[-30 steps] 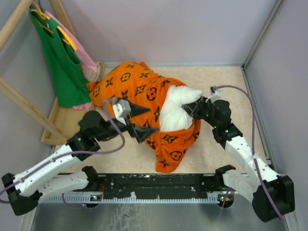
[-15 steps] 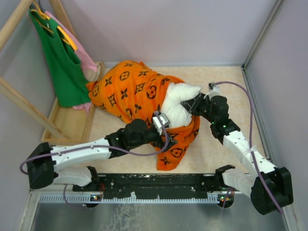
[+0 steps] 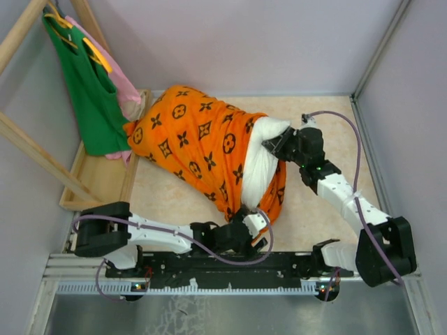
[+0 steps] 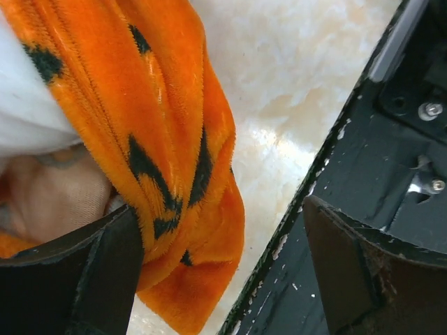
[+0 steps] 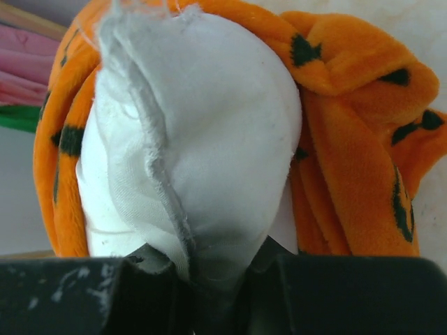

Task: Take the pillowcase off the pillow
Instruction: Remove the pillow from the pillowcase.

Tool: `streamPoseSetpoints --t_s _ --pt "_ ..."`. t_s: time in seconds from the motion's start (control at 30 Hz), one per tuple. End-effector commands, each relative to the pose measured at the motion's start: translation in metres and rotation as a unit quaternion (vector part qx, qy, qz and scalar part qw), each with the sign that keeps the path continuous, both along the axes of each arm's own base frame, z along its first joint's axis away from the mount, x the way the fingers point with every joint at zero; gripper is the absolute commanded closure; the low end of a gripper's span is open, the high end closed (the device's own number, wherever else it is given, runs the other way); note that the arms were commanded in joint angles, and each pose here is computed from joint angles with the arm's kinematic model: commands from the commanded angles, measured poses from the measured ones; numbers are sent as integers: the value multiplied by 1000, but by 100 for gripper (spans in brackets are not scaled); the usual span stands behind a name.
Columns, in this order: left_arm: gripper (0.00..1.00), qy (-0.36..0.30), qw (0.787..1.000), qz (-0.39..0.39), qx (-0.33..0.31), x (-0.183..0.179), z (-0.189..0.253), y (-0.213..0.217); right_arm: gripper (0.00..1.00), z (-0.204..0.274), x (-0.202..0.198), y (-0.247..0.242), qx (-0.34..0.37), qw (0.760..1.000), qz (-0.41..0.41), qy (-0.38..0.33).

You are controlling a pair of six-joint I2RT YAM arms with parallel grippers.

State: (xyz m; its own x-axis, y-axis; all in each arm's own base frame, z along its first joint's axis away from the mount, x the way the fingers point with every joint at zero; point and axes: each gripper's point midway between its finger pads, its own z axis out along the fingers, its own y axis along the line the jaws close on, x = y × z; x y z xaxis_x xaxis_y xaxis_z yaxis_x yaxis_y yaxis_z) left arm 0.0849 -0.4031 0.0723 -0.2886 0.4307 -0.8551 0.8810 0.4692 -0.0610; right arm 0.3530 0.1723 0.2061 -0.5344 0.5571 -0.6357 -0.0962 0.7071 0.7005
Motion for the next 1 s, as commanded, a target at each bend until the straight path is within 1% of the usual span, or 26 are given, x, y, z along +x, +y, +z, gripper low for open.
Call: streamPoseSetpoints --t_s 0.0,0.13,0.23,0.33,0.37,0.43,0.5,0.57,0.63,0.67,0.73,0.8,0.87,0.9,0.97 --pt "9 54 997 4 63 -44 -44 13 100 88 46 -1 94 989 -65 -92" --pt "8 54 995 0 81 -58 -57 21 100 91 60 -8 125 983 -113 -69" --pt "8 62 993 19 98 -57 -68 36 100 107 65 -17 154 975 -145 -73" --pt "7 45 987 77 132 -41 -81 60 100 126 67 -23 210 965 -141 -63" --pt "5 30 984 102 144 -32 -83 69 100 132 67 -24 232 963 -126 -54" --pt "2 13 971 164 173 -11 -87 94 100 142 64 -24 267 959 -92 -31" --pt "1 10 958 215 190 8 -90 120 100 151 58 -28 282 956 -79 -22" --pt "0 22 952 248 176 21 -89 135 100 155 52 -34 294 952 -83 -10" --pt "0 49 945 285 150 36 -87 147 100 158 48 -41 300 950 -91 9" --pt "0 65 942 301 135 40 -86 150 100 157 44 -42 302 949 -89 21" --pt "0 97 928 341 110 49 -85 164 100 163 34 -38 318 945 -64 36" --pt "0 119 908 389 96 55 -91 183 100 175 24 -41 329 942 -53 31" --pt "1 136 890 426 92 59 -95 200 100 185 15 -55 340 938 -61 22" --pt "0 139 884 438 90 61 -94 204 100 188 12 -66 348 935 -74 14" --pt "0 140 880 446 85 63 -89 207 100 191 10 -86 363 927 -97 -5"
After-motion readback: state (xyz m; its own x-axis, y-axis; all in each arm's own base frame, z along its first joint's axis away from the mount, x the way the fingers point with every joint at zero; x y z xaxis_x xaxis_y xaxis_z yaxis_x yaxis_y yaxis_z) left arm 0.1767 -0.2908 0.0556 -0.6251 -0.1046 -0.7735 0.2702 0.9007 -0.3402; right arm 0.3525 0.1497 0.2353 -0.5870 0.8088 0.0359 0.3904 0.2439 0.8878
